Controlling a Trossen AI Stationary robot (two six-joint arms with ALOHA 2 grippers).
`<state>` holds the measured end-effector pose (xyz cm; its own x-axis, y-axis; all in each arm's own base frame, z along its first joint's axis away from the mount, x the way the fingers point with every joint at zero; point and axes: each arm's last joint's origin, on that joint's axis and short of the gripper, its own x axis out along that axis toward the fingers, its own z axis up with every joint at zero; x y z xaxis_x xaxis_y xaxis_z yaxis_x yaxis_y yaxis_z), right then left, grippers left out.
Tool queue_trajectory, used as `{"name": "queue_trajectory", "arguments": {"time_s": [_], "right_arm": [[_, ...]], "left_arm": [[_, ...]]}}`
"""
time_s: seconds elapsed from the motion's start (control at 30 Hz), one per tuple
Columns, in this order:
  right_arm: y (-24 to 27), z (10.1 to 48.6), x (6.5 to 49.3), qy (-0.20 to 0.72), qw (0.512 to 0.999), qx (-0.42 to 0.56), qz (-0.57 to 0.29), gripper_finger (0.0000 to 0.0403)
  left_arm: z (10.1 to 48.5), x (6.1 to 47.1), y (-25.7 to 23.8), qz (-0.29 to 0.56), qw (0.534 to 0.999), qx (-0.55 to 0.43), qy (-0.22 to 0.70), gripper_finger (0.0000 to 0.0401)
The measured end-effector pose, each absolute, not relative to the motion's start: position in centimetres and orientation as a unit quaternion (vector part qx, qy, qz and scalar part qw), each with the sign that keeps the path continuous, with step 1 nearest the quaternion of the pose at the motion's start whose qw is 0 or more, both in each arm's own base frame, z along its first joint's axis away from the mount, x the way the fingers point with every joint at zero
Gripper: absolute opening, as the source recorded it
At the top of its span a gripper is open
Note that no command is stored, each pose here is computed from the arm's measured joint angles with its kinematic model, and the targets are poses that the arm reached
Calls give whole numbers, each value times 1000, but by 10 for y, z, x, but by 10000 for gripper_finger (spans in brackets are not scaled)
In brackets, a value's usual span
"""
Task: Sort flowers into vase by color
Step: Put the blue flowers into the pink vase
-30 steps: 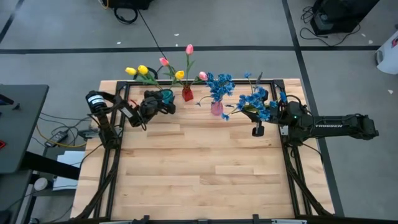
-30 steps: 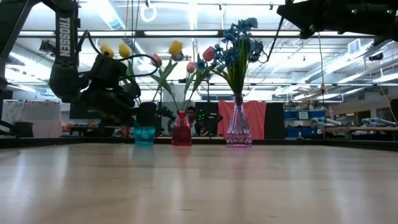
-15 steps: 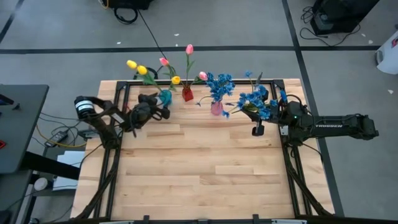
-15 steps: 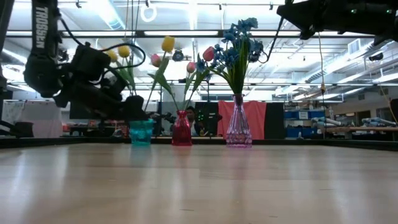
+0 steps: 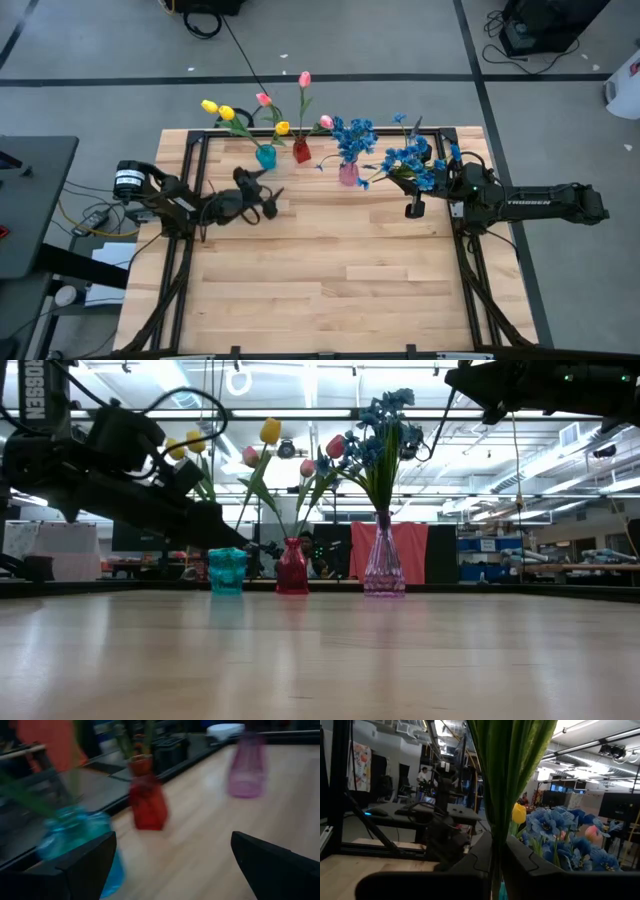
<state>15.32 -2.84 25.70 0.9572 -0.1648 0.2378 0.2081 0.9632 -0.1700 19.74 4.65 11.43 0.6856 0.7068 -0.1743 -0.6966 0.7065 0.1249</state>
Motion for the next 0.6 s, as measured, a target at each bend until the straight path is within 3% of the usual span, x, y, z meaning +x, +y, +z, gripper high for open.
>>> {"name": "queue_trajectory", "arguments": {"time_s": [0.33, 0.6], "right_arm": [[-29, 257, 153, -110, 983, -99, -106, 36], [-28, 257, 153, -112, 984, -100, -93, 36]], "left_arm": [[134, 251, 6, 252, 964, -5, 87, 400], [132, 319, 15, 270, 961, 16, 62, 400]]}}
